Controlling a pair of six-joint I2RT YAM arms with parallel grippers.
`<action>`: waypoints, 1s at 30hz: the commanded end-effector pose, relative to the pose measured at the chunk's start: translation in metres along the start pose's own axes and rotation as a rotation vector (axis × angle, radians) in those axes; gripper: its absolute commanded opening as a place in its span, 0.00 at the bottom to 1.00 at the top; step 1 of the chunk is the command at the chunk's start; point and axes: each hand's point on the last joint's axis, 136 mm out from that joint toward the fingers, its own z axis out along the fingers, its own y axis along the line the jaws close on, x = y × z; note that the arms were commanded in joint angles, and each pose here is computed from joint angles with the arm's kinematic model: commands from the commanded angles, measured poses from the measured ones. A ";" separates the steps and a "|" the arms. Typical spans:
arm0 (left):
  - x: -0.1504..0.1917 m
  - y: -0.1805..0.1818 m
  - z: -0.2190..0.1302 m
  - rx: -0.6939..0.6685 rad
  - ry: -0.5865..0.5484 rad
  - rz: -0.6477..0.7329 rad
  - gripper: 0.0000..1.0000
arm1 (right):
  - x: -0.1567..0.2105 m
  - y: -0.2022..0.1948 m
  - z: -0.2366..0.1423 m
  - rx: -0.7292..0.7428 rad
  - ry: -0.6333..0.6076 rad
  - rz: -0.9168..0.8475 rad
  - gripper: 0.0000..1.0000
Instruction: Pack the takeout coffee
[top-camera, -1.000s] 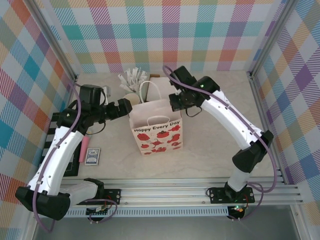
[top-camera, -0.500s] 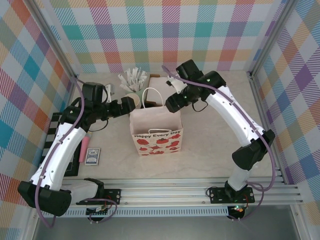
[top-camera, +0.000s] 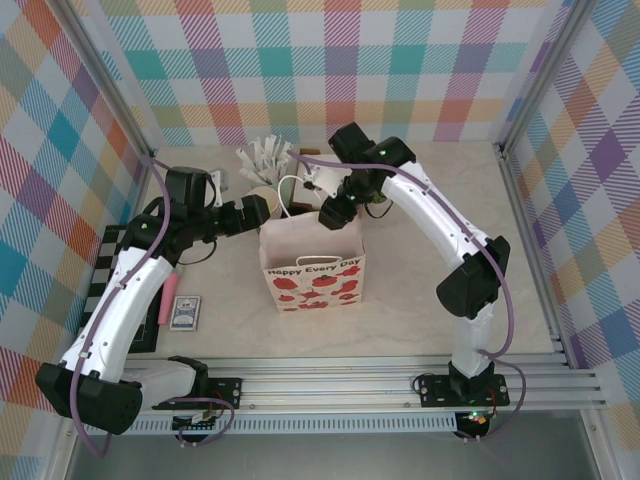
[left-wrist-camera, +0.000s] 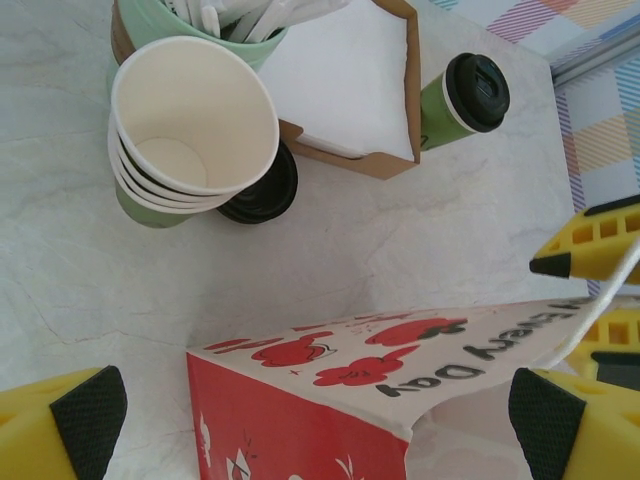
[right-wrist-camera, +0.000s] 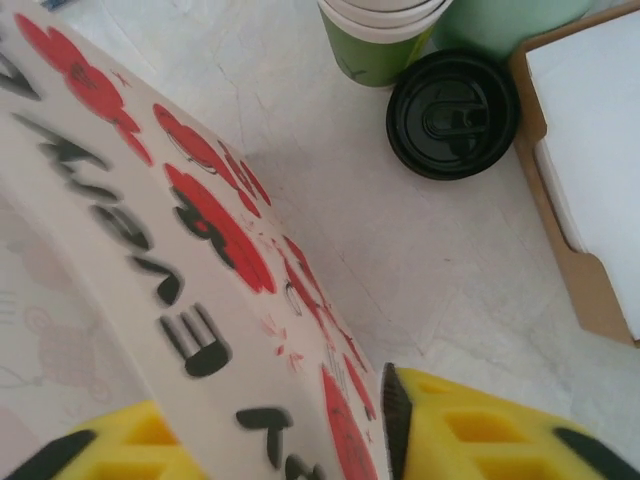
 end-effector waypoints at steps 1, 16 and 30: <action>-0.002 -0.004 -0.004 0.010 -0.029 0.029 1.00 | -0.005 0.014 -0.017 -0.020 -0.046 -0.025 0.27; -0.031 0.013 -0.023 -0.103 -0.196 -0.039 1.00 | -0.003 0.029 -0.071 0.032 -0.240 0.284 0.02; -0.030 0.019 -0.013 -0.126 -0.167 -0.095 1.00 | 0.071 0.035 0.002 0.098 0.006 0.663 0.07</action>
